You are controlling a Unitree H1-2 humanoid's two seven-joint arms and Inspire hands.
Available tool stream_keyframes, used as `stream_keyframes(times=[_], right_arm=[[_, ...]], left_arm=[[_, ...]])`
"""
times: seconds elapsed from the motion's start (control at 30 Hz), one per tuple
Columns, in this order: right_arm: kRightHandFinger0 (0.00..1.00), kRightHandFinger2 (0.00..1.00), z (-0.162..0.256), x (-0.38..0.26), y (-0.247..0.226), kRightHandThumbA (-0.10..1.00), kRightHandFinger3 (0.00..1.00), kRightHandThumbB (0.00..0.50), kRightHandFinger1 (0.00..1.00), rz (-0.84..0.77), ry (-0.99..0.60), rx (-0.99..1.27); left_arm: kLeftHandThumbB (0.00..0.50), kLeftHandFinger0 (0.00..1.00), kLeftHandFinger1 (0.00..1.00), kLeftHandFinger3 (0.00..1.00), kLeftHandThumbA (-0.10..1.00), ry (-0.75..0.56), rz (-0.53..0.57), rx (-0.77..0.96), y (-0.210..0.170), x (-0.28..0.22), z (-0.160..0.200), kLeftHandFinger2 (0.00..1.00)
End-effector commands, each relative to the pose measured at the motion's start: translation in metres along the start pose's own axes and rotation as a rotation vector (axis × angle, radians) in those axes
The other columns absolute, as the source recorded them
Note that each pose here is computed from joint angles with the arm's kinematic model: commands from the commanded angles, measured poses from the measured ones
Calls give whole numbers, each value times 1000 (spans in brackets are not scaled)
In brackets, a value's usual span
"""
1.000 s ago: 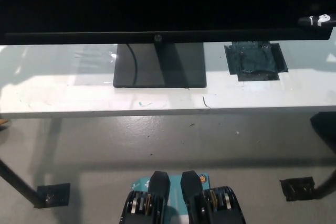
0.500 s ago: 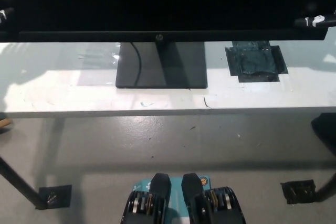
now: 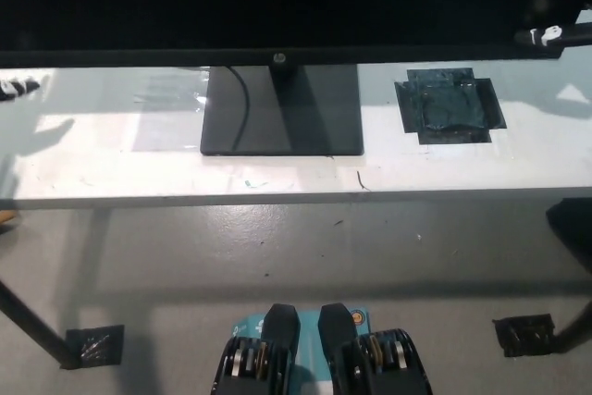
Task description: The monitor is placed at the center of the table and the robot uses both its hand to grab the left and right sides of the monitor to tilt the angle of the monitor downwards
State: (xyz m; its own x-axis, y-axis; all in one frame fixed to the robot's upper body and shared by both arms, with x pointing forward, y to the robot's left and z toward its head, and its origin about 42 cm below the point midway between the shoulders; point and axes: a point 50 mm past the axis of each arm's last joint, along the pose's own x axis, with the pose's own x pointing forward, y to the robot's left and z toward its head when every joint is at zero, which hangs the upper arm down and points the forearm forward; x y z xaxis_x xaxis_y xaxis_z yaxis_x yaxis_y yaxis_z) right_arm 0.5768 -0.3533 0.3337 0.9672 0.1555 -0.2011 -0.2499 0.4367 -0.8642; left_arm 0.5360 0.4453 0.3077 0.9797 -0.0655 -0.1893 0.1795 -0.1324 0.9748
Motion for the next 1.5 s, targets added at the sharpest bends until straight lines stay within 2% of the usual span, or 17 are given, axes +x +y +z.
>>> stream_keyframes(times=[0.0,0.03,0.2,0.4,0.53,0.73,0.83,0.9,1.0,1.17,1.2,1.33,1.37,1.43,1.47], right_arm=[[1000,1000,91,24,-9,494,1000,500,1000,-347,-142,-554],[1000,1000,98,25,-11,498,1000,500,1000,-393,-146,-617],[1000,1000,107,25,-16,512,1000,500,1000,-479,-149,-707],[1000,1000,98,23,-16,522,1000,500,1000,-488,-145,-679],[1000,1000,88,22,-12,584,1000,500,1000,-482,-126,-681],[1000,1000,73,19,-10,539,1000,500,1000,-472,-118,-668],[1000,1000,73,19,-10,541,1000,500,1000,-480,-122,-675],[1000,1000,81,20,-5,523,1000,500,1000,-542,-164,-733],[1000,1000,84,21,1,536,1000,500,1000,-553,-170,-736],[1000,1000,86,22,5,527,1000,500,1000,-554,-189,-703],[1000,1000,78,22,14,541,1000,500,1000,-494,-203,-506],[1000,1000,68,19,20,572,1000,500,1000,-475,-227,-417],[1000,1000,51,13,22,593,1000,500,1000,-454,-256,-318],[1000,1000,50,13,22,594,1000,500,1000,-453,-257,-315],[1000,1000,42,8,25,566,1000,500,1000,-449,-287,-257]], left_arm=[[499,1000,1000,1000,793,-17,321,425,96,17,32,1000],[500,1000,1000,1000,788,-16,361,488,102,21,41,1000],[500,1000,1000,1000,757,13,381,557,116,26,53,1000],[500,1000,1000,1000,761,15,388,571,117,27,55,1000],[500,1000,1000,1000,734,11,395,543,111,25,50,1000],[492,1000,1000,1000,803,40,405,599,118,23,45,1000],[492,1000,1000,1000,806,45,404,601,121,23,45,1000],[500,1000,1000,1000,806,70,453,642,137,23,49,1000],[498,1000,1000,1000,805,66,462,629,146,26,58,1000],[494,1000,1000,1000,811,55,474,614,148,26,62,1000],[423,1000,1000,1000,743,30,413,282,132,26,53,1000],[410,1000,1000,1000,754,34,382,130,121,24,46,1000],[424,1000,1000,1000,757,-9,400,15,104,21,42,1000],[424,1000,1000,1000,758,-10,400,9,104,21,42,1000],[459,1000,1000,1000,772,-43,403,-76,90,17,38,1000]])
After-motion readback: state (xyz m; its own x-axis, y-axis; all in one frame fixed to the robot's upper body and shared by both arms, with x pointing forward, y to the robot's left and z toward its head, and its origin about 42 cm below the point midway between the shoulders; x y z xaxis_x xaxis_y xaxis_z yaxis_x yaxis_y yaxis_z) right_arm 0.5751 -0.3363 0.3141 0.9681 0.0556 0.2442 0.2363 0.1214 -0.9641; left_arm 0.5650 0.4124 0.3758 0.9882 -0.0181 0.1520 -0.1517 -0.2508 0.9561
